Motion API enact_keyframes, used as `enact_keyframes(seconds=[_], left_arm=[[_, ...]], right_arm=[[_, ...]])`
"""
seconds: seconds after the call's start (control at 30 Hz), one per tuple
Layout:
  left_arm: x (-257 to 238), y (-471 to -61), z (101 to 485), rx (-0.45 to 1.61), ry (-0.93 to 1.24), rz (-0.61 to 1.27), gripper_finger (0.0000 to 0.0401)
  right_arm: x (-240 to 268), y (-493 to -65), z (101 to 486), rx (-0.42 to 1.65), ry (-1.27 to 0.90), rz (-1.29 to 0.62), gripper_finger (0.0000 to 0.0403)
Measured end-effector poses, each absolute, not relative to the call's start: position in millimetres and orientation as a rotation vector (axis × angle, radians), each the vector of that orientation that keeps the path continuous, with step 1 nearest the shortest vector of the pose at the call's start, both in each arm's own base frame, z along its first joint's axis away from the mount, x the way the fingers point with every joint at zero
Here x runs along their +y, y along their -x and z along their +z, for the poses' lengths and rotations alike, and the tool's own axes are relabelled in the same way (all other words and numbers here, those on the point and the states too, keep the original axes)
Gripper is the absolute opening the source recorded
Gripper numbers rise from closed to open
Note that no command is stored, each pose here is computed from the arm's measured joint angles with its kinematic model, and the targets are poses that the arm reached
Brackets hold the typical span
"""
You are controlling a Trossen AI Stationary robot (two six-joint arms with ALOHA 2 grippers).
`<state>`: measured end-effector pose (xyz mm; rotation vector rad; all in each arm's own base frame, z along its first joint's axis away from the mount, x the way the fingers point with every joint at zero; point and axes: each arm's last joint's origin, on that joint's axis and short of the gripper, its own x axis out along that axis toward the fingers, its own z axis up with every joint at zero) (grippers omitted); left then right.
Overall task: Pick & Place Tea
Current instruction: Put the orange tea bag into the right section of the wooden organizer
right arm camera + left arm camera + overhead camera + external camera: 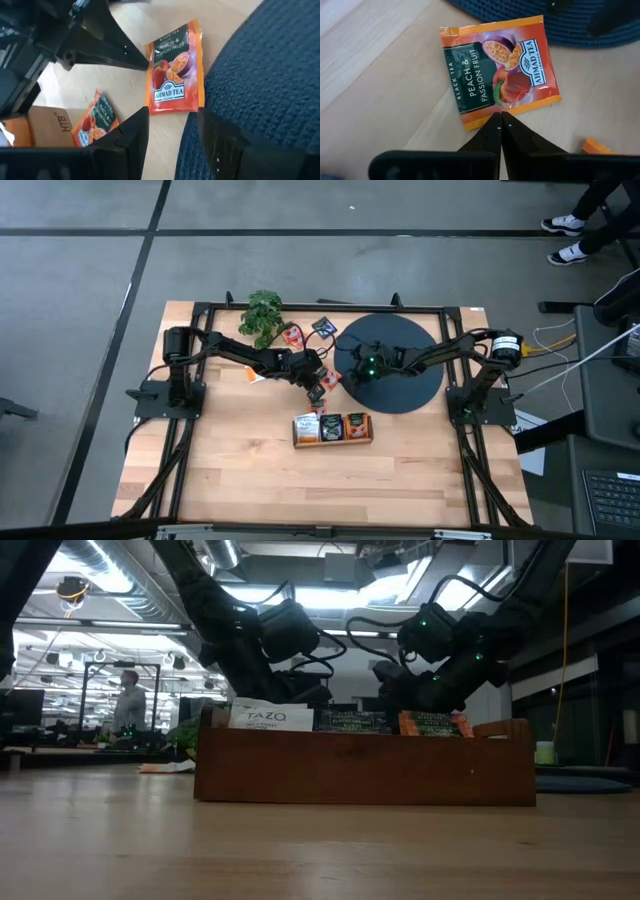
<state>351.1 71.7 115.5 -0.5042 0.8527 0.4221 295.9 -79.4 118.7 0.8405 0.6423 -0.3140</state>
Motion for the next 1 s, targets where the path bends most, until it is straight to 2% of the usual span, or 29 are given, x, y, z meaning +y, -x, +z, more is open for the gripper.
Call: enact_keyframes(seconds=[0.53, 0.87, 1.0], left_arm=[[72, -352, 116, 0.833, 0.524, 0.432, 0.0003], [73, -353, 117, 0.814, 0.526, 0.431, 0.0002], [73, -353, 117, 0.813, 0.533, 0.434, 0.0003]], right_arm=[[-90, -290, 110, 0.683, -0.978, -0.376, 0.0168], [-98, -325, 108, 0.695, -0.98, -0.292, 0.0167], [-99, -330, 112, 0.72, -0.961, -0.287, 0.0148]])
